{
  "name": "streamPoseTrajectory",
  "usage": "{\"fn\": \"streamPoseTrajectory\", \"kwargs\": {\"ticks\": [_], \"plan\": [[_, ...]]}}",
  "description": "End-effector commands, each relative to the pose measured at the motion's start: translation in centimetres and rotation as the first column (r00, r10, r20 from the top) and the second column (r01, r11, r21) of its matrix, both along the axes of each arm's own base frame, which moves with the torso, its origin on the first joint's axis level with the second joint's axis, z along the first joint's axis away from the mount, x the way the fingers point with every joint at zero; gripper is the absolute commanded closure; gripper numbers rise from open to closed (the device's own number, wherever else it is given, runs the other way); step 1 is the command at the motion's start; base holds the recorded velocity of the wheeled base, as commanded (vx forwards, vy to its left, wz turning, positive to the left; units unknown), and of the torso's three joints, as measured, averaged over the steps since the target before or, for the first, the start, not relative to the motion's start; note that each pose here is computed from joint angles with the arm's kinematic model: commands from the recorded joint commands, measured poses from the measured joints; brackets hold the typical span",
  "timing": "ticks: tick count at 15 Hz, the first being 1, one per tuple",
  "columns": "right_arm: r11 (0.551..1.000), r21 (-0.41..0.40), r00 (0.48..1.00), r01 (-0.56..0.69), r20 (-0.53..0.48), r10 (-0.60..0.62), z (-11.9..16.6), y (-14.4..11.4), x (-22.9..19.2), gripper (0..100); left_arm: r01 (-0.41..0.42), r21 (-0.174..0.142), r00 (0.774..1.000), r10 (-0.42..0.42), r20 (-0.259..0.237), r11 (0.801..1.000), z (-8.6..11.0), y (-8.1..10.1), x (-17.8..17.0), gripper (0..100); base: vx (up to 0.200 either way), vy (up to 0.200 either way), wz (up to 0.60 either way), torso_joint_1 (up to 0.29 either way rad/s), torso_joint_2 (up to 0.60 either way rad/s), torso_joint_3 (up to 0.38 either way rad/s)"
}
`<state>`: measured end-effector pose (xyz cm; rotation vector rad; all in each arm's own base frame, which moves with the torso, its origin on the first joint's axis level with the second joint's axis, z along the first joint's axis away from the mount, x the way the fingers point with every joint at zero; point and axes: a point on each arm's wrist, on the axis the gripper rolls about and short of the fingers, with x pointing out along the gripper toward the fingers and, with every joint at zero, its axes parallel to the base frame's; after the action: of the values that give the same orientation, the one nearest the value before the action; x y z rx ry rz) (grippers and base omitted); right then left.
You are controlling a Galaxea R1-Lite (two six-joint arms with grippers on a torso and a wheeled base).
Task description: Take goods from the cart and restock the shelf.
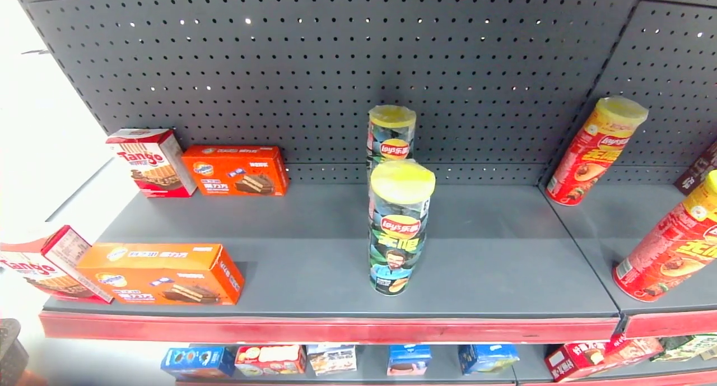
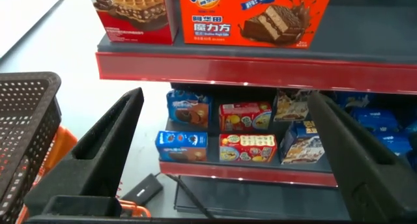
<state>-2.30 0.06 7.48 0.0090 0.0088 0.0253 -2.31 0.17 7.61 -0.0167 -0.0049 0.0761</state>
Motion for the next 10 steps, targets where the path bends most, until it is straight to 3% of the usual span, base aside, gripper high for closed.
{"fn": "streamPoseTrajectory", "kwargs": {"ticks": [1, 10], "plan": [[1.0, -0.001, 1.0, -0.002, 0.001, 0.002, 0.04, 0.01, -0.01, 0, -0.001, 0.0, 1.0, 0.001, -0.001, 1.0, 0.0, 0.0, 0.01, 0, 0.0, 0.0, 0.0, 0.0, 0.0, 0.0], [1.0, -0.001, 1.0, -0.002, 0.0, 0.002, 0.0, 0.01, 0.0, 0, -0.004, 0.0, 1.0, 0.004, 0.0, 1.0, 0.02, 0.01, 0.01, 0, 0.0, 0.0, 0.0, 0.0, 0.0, 0.0]]}}
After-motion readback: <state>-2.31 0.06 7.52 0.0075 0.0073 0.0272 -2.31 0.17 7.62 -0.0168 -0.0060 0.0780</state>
